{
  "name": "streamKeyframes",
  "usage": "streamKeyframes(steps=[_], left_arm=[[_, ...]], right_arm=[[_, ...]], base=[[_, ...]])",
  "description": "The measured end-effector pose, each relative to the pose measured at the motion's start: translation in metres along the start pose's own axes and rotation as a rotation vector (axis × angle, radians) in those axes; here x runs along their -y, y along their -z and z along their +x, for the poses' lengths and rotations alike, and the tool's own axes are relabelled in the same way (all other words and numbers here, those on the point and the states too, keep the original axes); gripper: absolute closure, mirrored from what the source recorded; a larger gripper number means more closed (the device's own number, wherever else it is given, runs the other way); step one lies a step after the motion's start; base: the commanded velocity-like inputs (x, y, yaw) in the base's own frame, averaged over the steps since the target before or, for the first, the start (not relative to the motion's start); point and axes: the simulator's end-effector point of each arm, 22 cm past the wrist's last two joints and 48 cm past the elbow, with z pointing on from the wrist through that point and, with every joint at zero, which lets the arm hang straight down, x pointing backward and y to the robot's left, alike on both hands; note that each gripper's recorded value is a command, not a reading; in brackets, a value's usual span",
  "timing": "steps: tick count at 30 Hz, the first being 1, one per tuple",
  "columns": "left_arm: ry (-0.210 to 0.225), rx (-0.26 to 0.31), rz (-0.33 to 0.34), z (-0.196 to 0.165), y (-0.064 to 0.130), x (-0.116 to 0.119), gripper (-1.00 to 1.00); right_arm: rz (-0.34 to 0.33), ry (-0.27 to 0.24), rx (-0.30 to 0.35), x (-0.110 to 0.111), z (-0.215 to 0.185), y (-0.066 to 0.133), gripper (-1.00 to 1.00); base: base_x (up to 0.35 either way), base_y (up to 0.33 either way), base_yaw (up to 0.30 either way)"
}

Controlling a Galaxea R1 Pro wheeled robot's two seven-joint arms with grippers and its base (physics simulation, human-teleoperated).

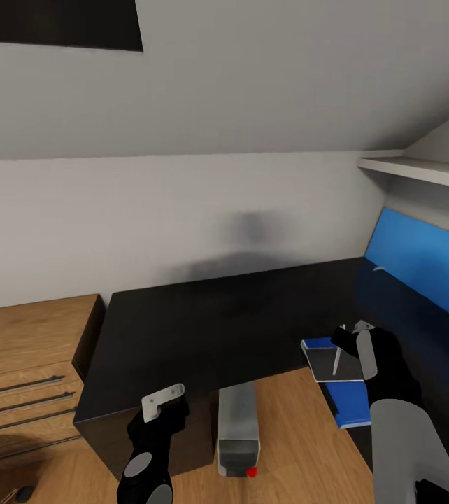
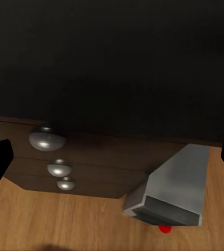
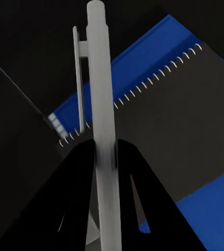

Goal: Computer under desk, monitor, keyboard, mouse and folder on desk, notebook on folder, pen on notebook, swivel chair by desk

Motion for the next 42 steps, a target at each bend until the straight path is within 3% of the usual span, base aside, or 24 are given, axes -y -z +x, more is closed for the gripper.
streamKeyframes(steps=[19,42], left_arm=[[0.000,0.000,0.000,0.016,-0.017,-0.002,-1.00],[-0.001,0.001,0.001,0.040,-0.039,-0.004,-1.00]], right_arm=[[0.053,0.031,0.054,0.018,-0.001,-0.020,1.00],[0.119,0.085,0.039,0.041,0.024,-0.051,1.00]], base=[[0.000,0.000,0.000],[0.000,0.000,0.000]])
